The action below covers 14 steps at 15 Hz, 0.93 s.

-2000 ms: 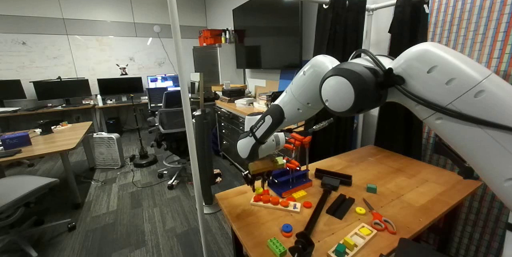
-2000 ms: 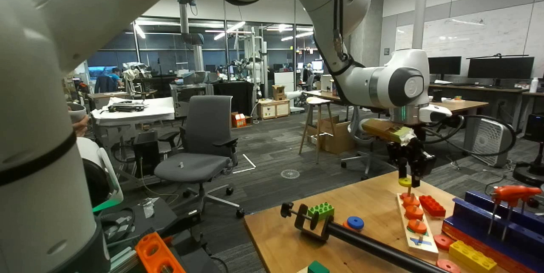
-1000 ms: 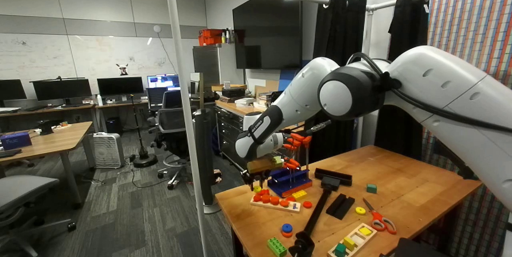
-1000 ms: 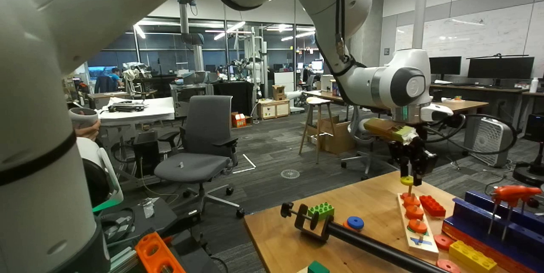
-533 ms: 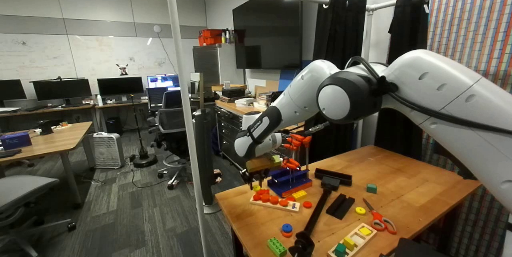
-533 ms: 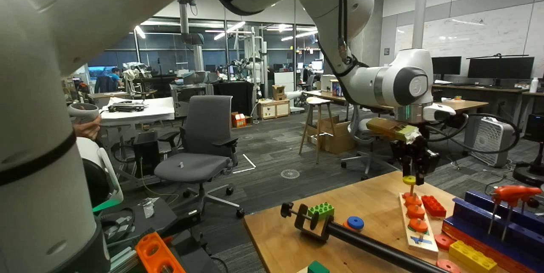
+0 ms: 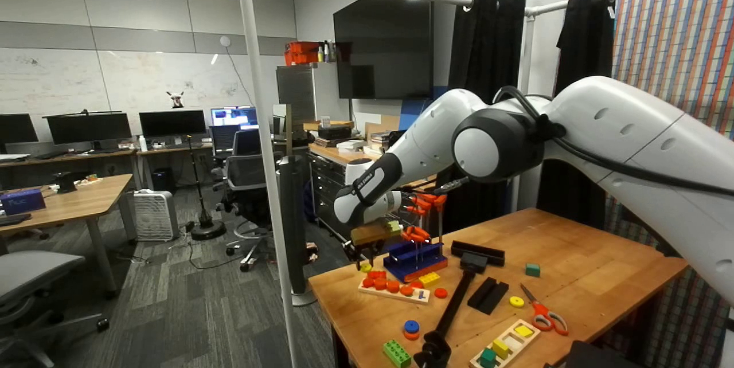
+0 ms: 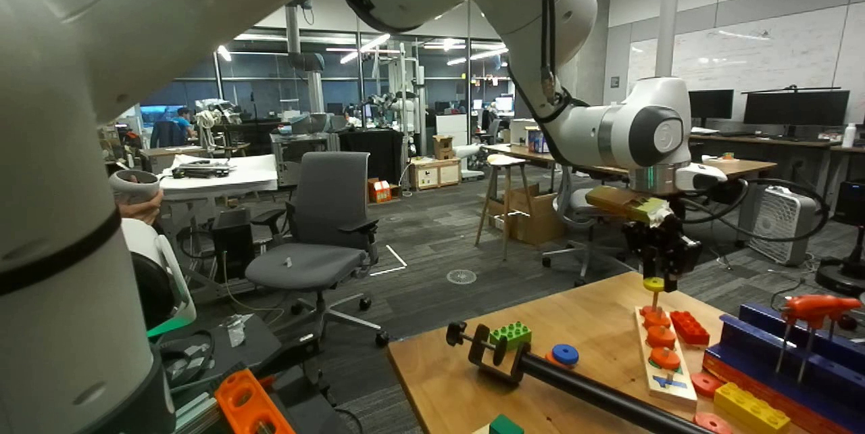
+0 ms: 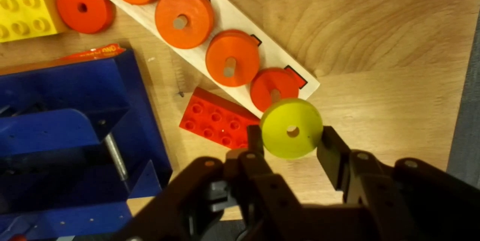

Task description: Put the round yellow block on the round red block on the wooden board

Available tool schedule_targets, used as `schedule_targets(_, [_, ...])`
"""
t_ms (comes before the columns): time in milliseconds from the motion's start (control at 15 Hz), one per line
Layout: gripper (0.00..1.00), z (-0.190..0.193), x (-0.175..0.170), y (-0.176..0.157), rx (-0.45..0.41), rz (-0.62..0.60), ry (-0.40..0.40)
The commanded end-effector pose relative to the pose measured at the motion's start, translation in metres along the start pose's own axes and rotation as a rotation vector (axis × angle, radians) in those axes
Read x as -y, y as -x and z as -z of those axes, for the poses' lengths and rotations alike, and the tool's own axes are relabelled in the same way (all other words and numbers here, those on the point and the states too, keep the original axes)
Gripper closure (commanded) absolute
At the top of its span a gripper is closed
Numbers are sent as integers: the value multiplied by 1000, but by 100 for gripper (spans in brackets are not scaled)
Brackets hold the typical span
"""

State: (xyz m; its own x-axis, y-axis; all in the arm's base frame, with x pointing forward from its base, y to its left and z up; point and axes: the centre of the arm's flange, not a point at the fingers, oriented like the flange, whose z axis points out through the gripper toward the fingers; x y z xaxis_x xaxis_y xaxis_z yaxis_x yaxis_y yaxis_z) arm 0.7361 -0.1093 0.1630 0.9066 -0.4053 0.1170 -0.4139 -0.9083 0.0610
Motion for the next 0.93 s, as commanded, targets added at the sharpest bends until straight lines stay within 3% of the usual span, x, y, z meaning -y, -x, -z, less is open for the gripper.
schedule_targets(0, [79,-1,-4,-14,17,7,6])
schedule_targets(867, [79,-9,-19,-14,85,-7,-1])
